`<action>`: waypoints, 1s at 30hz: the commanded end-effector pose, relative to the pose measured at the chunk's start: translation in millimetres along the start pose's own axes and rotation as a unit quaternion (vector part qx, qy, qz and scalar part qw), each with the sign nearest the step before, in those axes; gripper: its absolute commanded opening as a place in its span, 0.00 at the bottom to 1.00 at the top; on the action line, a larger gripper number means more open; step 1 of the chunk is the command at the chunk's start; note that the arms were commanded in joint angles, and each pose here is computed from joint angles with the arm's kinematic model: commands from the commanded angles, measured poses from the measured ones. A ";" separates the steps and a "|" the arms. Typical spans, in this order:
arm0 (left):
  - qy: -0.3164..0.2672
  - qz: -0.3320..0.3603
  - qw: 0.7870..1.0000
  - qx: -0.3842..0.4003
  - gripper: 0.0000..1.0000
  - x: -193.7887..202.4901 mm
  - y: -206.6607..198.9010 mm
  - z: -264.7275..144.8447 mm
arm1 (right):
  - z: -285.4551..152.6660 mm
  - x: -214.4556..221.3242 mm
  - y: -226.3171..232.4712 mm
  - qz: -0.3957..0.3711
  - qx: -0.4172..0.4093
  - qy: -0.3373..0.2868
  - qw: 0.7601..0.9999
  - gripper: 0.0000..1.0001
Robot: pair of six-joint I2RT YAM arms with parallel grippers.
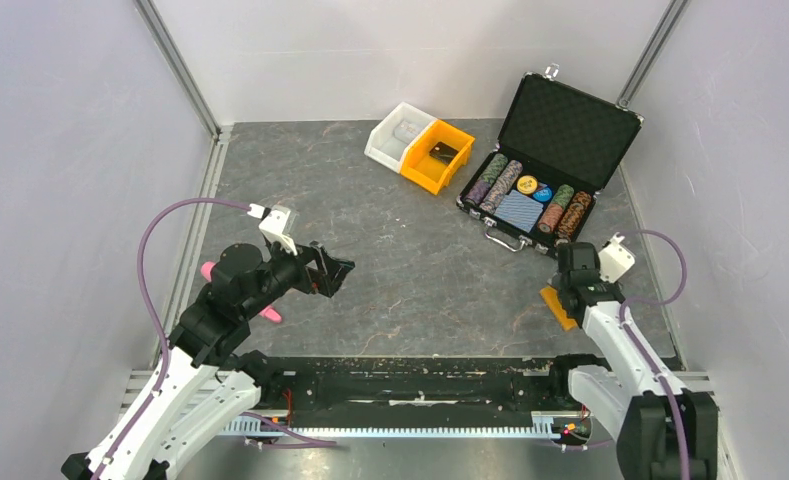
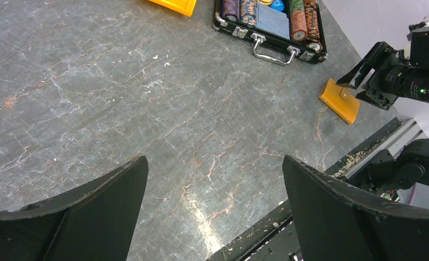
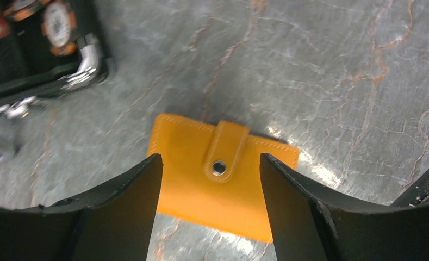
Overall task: Take the credit cards out of the card holder
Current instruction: Move the card holder to the corner of the board.
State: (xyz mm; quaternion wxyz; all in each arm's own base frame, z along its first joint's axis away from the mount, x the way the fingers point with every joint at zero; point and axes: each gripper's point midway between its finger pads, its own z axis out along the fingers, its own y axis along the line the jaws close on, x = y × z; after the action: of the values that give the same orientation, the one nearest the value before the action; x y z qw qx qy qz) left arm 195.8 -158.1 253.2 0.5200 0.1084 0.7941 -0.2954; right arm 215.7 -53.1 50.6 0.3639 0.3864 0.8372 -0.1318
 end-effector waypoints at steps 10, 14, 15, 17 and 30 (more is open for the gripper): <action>0.001 -0.011 1.000 0.014 1.00 0.6 -5.1 0.5 | 37.2 32.0 -14.8 0.074 -0.038 0.091 0.992 0.69; 0.001 -0.011 1.000 0.014 1.00 0.5 -5.3 0.9 | 33.4 44.3 -2.7 0.058 -0.084 0.116 0.988 0.68; 0.001 -0.011 1.000 0.015 1.00 0.5 -5.4 1.0 | 32.2 46.9 -0.7 0.056 -0.092 0.120 0.987 0.68; 0.003 -0.011 1.000 0.014 1.00 1.1 -5.2 1.6 | 29.1 53.3 2.3 0.054 -0.108 0.130 0.984 0.68; 0.003 -0.011 1.000 0.015 1.00 0.9 -5.5 1.5 | -4.0 90.1 30.8 0.052 -0.211 0.186 0.958 0.65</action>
State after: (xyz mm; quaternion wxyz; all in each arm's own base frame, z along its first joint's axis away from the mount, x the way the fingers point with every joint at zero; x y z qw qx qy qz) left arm 194.0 -160.9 250.1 0.5127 0.1143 0.7960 -0.3007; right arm 239.2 -21.4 25.2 0.3862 0.3704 0.8393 0.0958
